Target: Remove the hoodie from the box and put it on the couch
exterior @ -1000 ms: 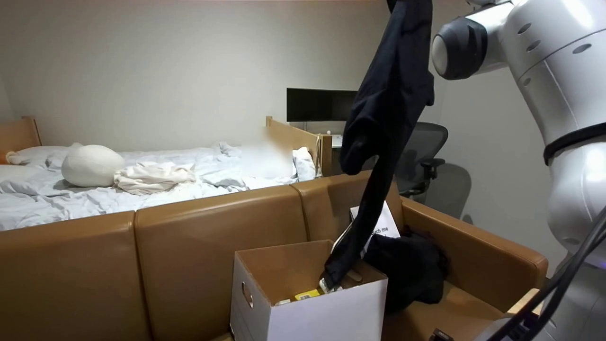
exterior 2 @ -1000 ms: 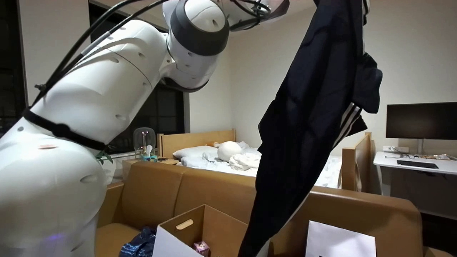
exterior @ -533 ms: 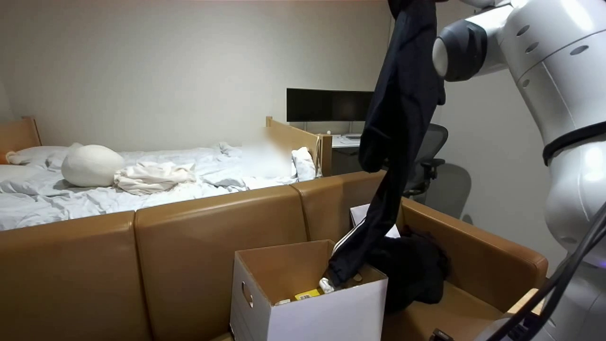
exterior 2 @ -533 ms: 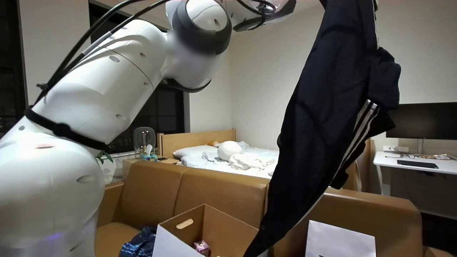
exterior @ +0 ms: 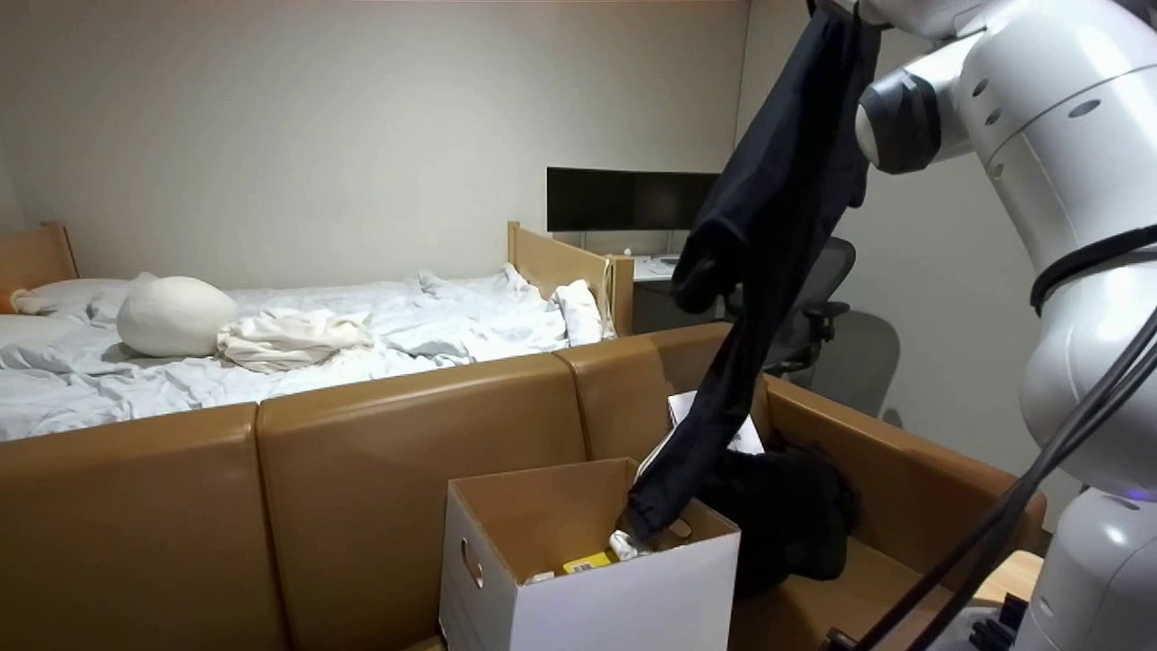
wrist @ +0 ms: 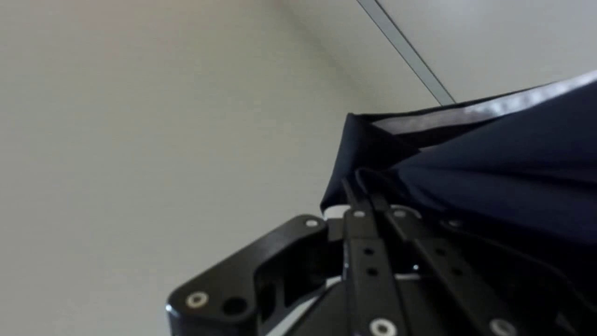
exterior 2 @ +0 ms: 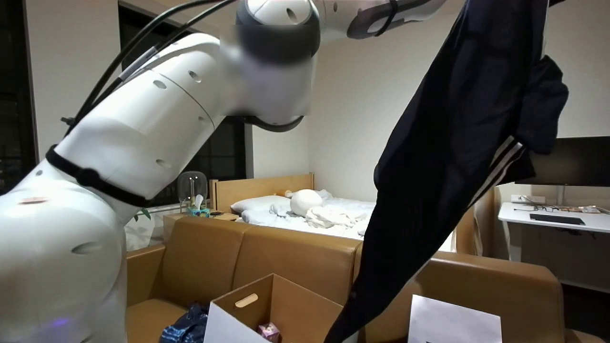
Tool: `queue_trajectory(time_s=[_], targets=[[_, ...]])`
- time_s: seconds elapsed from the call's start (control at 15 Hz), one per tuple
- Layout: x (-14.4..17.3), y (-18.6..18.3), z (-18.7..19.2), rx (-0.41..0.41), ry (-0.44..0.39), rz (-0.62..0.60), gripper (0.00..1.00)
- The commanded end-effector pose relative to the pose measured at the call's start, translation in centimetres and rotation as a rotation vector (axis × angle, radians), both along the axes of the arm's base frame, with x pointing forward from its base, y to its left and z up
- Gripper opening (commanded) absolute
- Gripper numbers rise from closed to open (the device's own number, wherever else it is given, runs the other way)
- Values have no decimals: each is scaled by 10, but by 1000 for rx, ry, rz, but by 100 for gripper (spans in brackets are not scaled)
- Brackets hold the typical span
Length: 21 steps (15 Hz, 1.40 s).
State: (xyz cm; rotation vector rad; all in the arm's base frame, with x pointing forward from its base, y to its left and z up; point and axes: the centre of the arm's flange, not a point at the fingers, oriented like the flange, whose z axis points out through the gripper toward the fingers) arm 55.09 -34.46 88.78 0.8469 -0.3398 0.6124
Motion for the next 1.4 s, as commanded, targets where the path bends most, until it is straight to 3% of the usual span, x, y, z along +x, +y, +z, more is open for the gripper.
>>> queue_trajectory(time_s=[0.0, 0.33, 0.47, 0.73, 0.87, 0.93, 1.07, 1.33], targets=[[30, -66, 37, -110, -88, -147, 1], [25, -84, 25, -227, -220, -319, 2], [29, -86, 12, -237, -263, -360, 2], [47, -79, -19, -262, -375, -339, 2], [58, -71, -32, -208, -399, -334, 2], [68, -58, -46, -141, -377, -314, 2], [54, -27, -79, -8, -330, -266, 1], [17, 19, -109, 166, -232, -213, 1]])
